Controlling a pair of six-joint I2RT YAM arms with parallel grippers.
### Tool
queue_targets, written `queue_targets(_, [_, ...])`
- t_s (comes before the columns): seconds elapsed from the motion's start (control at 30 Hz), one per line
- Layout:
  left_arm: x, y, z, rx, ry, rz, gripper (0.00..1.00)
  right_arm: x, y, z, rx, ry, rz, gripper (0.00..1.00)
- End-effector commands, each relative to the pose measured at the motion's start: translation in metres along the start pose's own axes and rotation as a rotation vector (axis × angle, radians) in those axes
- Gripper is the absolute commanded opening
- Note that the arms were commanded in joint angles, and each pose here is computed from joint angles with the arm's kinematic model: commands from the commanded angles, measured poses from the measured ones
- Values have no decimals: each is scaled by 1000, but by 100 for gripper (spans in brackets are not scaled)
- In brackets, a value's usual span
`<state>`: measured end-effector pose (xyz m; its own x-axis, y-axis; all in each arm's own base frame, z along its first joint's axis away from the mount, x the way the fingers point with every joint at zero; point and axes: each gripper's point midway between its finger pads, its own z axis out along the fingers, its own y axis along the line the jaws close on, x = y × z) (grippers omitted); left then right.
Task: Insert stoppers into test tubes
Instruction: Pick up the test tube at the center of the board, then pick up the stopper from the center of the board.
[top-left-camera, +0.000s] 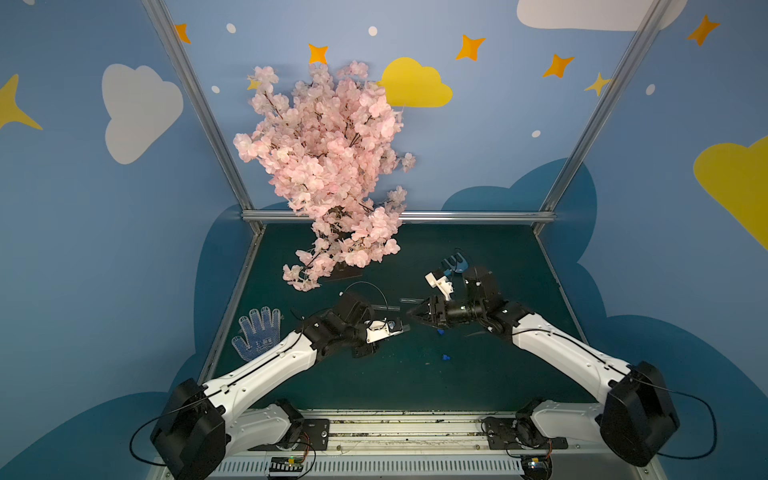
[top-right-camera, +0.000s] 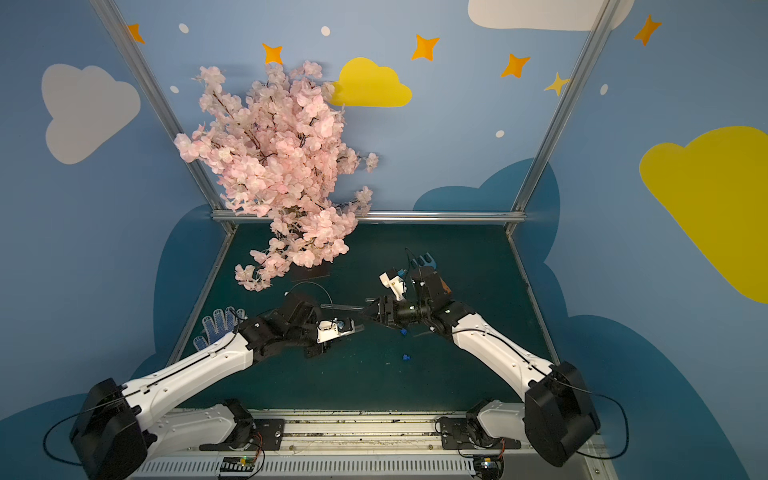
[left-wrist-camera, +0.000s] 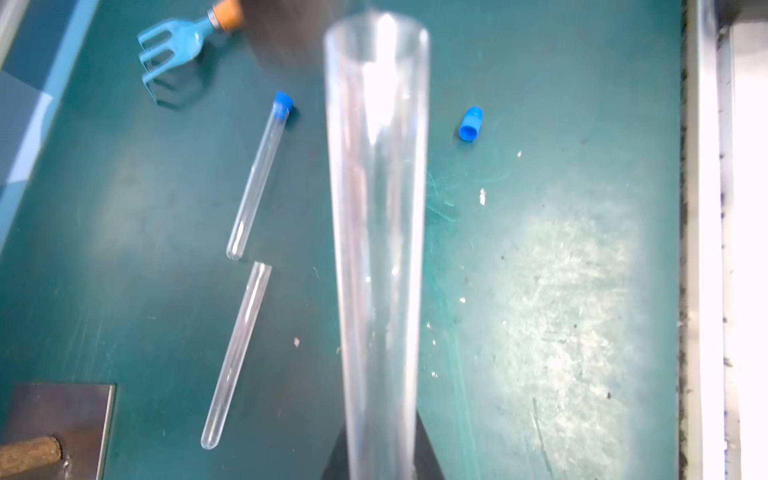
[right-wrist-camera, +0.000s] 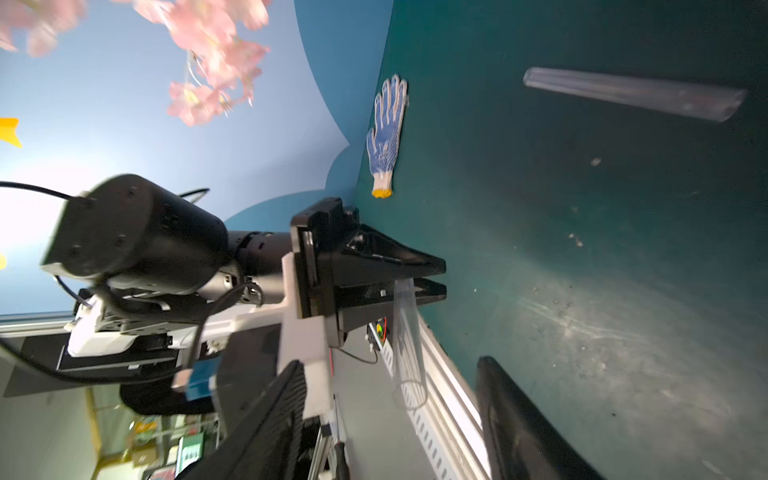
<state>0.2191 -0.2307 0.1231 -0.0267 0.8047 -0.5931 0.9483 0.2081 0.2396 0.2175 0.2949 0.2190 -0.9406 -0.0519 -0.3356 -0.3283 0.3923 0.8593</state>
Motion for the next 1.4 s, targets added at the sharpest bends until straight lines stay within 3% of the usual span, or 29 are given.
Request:
queue_targets(0.0, [14,-2,3,9,64,-2,2,2,-37,-23,191,-74,-2,65])
queue_targets(0.13, [22,0,8,14,116,-11,2,6,-74,-62,474,-106,-64,62])
queue_targets(0.33, [34,5,19,11,187,-29,2,43,-111,-91,770,103,-64,55])
queue_targets(0.5, [39,5,23,23,215,-43,2,70,-133,-79,842,213,10,55])
queue_targets(0.67, [39,5,20,22,217,-51,2,49,-145,-72,915,132,72,54])
queue_targets(0.73, [38,3,18,32,215,-53,2,38,-146,-58,879,116,44,56])
queue_targets(0.83, [35,3,14,27,203,-48,2,17,-140,-39,820,189,-130,57])
queue_targets(1.0, [30,2,9,29,181,-55,2,-51,-116,-45,843,229,-485,58])
queue_targets(1.1, [26,3,9,33,158,-69,2,-75,-124,-54,882,242,-701,57])
queue_targets(1.23, [22,5,11,47,146,-108,2,-36,-138,-43,707,420,-956,58])
queue_targets(1.37, [25,5,14,45,156,-111,2,-9,-155,-37,650,470,-988,56])
